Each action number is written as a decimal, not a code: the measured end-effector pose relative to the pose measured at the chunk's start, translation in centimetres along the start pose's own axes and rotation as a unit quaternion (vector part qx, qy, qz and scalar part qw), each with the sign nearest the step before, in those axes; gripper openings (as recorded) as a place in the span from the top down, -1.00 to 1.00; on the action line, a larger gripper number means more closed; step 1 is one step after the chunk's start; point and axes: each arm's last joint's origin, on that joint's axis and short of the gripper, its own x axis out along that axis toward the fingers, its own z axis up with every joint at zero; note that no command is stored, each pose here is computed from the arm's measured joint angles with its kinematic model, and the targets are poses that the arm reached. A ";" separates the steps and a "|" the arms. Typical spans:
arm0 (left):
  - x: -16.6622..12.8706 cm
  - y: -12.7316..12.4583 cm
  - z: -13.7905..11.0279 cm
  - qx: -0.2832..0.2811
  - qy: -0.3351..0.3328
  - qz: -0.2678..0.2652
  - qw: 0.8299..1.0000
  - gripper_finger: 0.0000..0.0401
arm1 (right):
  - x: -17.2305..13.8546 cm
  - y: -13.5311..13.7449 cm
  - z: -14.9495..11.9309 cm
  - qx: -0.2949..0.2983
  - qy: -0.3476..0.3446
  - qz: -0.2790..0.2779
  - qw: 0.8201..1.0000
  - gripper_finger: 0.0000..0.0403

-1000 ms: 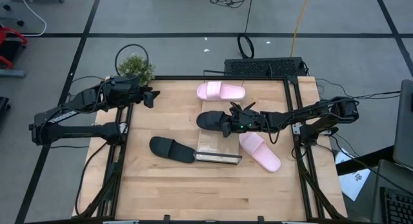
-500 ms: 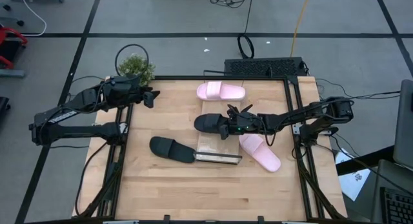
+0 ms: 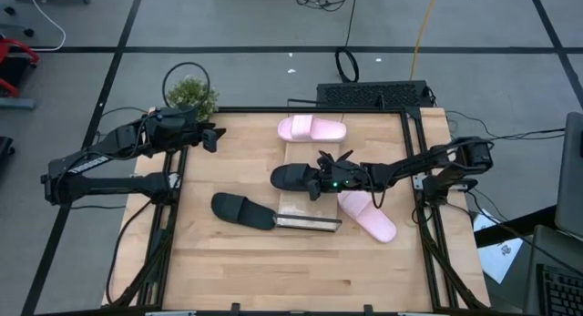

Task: Pick and place slides into the shelf
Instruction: Put the right black slipper on the shelf

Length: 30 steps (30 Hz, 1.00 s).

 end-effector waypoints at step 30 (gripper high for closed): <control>0.0 0.0 0.0 0.000 0.000 0.000 1.000 -0.24 | -0.3 -0.1 0.0 -0.037 -0.002 -0.021 0.999 1.00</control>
